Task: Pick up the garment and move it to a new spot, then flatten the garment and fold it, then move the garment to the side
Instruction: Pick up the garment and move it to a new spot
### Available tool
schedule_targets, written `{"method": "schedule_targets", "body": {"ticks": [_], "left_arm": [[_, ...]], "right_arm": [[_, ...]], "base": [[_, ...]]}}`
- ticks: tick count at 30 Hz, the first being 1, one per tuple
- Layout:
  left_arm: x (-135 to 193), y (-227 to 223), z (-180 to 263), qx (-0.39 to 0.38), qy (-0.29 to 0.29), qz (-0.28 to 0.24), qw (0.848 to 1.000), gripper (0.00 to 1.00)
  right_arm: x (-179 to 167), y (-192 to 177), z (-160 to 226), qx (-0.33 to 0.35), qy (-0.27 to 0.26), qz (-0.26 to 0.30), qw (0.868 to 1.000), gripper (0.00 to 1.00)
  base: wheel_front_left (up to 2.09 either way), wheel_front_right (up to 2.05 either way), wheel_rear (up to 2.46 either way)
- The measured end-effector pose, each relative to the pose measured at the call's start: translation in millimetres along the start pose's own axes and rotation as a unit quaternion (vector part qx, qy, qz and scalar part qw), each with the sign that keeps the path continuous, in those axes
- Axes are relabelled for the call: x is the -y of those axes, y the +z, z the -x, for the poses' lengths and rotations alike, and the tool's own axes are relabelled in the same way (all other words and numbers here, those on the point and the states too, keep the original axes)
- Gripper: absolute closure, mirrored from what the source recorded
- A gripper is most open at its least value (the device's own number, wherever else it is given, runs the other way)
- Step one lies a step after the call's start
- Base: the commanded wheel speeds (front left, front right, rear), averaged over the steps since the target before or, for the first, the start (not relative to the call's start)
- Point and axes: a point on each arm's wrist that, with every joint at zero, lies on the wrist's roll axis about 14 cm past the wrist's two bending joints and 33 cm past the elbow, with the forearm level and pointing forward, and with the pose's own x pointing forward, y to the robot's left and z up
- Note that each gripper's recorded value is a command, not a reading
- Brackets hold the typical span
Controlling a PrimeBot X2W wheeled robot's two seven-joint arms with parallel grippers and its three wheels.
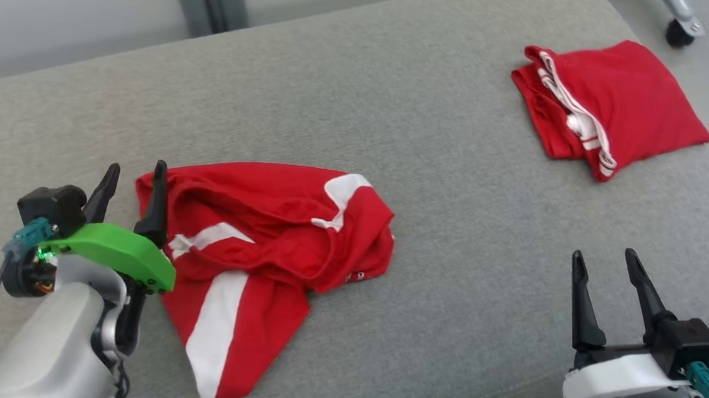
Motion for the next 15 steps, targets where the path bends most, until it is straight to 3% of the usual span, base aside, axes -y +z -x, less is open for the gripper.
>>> {"method": "schedule_targets", "body": {"ticks": [4,9,15], "left_arm": [[0,28,35,0.064,0.023,-0.014,0.998,0.0],[-7,15,104,0.087,0.08,0.003,0.993,0.0],[-26,9,172,0.108,0.146,-0.03,0.983,0.0]], "right_arm": [[-8,4,-2,0.008,0.015,0.006,1.0,0.0],[-19,7,0,0.017,0.036,0.008,0.999,0.0],[-50,12,-3,0.027,0.085,0.0,0.996,0.0]], "base": [[0.0,0.0,0.0],[0.0,0.0,0.0],[0.0,0.0,0.0]]}}
